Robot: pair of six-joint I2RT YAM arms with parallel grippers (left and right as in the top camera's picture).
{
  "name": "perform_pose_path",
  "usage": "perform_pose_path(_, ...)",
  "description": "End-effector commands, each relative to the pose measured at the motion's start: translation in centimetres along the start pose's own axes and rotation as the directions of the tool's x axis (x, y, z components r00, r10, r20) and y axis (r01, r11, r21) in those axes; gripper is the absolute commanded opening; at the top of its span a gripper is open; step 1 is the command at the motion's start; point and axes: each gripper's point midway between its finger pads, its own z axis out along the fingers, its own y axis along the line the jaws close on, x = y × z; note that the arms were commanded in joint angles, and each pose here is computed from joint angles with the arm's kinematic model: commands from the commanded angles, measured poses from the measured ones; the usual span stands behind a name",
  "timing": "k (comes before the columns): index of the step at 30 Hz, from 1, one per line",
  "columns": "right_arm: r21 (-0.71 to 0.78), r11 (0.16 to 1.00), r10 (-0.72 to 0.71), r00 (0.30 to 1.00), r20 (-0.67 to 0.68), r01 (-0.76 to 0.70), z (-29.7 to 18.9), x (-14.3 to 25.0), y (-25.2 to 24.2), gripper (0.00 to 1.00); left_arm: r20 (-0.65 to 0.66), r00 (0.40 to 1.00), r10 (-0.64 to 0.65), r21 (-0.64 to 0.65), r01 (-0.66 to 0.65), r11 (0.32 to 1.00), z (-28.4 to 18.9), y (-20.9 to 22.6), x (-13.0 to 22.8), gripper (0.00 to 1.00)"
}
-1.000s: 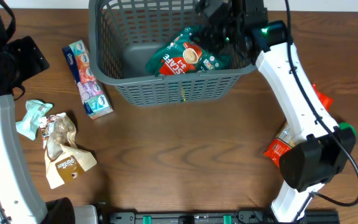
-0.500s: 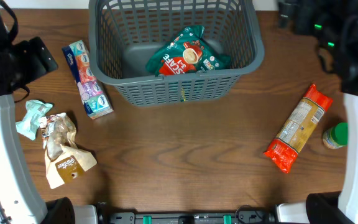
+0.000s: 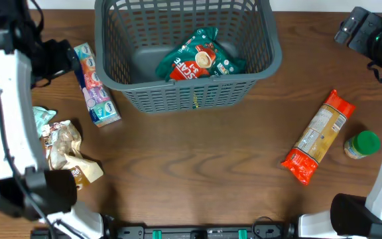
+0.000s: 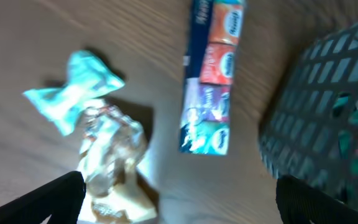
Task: Pack container
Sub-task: 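Withdraw the right gripper to the upper right, then grasp the Kleenex tissue multipack with the left gripper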
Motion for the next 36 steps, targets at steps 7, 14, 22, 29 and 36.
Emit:
perform_pose_path(7, 0.004, 0.996, -0.089, 0.994, -0.062, 0.09, 1.5, 1.0, 0.0, 0.99, -0.178, 0.963, 0.201, 0.11, -0.183, 0.977, 8.9, -2.2, 0.2, 0.99)
perform_pose_path(14, 0.0, 0.994, -0.112, 0.992, -0.064, 0.112, 2.0, 1.0, 0.2, 0.99, -0.236, 0.949, 0.208, 0.108, -0.187, 0.976, 13.6, -2.5, 0.1, 0.99)
perform_pose_path(22, -0.01, 0.991, -0.135, 0.99, -0.048, 0.135, 2.0, 0.6, 0.4, 0.99, -0.26, 0.932, 0.251, 0.119, -0.227, 0.967, 18.1, -4.1, 0.3, 0.98)
perform_pose_path(29, -0.017, 0.985, -0.171, 0.984, -0.05, 0.17, 2.0, 0.6, 0.5, 0.99, -0.289, 0.928, 0.234, 0.112, -0.21, 0.971, 21.8, -4.9, 0.8, 0.99)
perform_pose_path(36, -0.018, 0.981, -0.194, 0.98, -0.049, 0.194, 2.0, 0.6, 0.5, 0.99, -0.309, 0.925, 0.22, 0.106, -0.197, 0.975, 23.5, -4.8, 1.2, 0.99)
